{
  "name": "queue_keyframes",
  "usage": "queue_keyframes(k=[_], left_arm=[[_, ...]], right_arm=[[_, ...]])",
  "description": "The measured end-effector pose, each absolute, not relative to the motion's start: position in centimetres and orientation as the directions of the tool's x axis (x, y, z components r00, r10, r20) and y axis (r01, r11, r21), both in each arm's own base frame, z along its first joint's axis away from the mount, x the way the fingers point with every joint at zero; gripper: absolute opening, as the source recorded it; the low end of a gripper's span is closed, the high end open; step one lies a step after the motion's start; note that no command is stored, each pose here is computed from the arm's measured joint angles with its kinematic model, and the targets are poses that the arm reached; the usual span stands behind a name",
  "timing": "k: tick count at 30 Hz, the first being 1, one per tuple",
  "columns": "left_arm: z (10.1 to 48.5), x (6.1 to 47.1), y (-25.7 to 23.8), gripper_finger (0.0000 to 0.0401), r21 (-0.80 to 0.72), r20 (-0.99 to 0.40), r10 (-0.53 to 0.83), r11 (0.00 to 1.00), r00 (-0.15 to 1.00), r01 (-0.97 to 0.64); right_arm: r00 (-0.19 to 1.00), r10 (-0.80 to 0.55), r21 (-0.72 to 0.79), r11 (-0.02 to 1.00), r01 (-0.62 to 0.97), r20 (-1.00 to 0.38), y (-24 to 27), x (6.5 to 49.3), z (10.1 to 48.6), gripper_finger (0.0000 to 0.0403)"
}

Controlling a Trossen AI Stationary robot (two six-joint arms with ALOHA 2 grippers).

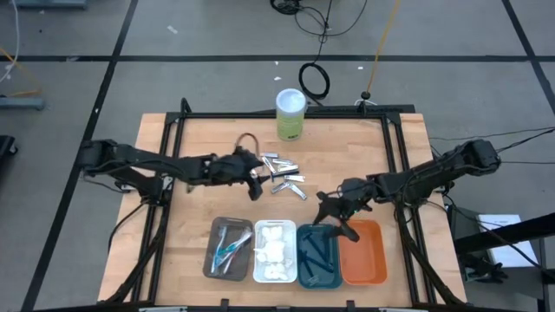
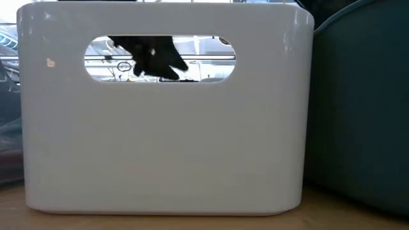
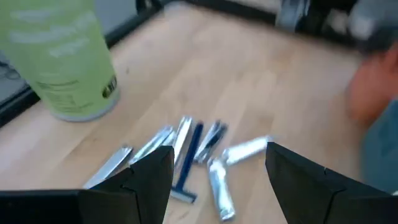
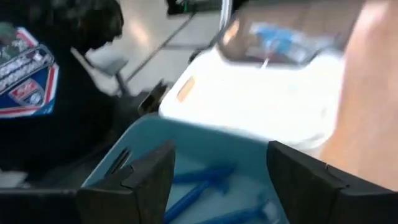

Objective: Pick & Place Travel size toiletries
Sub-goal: Put the blue razor into the blue bin

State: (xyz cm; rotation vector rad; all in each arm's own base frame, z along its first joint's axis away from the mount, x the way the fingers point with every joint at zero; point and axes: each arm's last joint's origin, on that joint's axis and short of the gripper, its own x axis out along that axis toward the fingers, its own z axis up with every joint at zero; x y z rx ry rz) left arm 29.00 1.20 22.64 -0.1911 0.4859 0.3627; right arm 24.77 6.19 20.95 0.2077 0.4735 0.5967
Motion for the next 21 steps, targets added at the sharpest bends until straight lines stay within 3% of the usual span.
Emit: queue_keyframes(k=[4, 11, 16, 21], left_arm=[[21.0, 31.1, 1.8, 0.0250, 0.060, -0.606, 0.305, 0.939, 0.735, -0.340], [18.2, 34.2, 3.9, 0.0250, 0.172, -0.742, 0.337, 0.931, 0.579, -0.322], [18.0, 35.8, 5.2, 0.0251, 0.190, -0.754, 0.348, 0.927, 0.557, -0.322], [18.0, 37.3, 6.1, 0.0251, 0.107, -0.796, 0.238, 0.960, 0.556, -0.258]], right_arm=[[0.778, 0.544, 0.265, 0.837, -0.478, -0.315, 4.8, 25.3, 21.5, 0.0234], [0.819, 0.496, 0.238, 0.865, -0.441, -0.287, 3.2, 25.7, 21.8, 0.0233], [0.827, 0.482, 0.239, 0.873, -0.425, -0.288, 2.7, 25.7, 21.8, 0.0235], [0.827, 0.479, 0.237, 0.875, -0.422, -0.296, 2.6, 25.7, 21.7, 0.0235]])
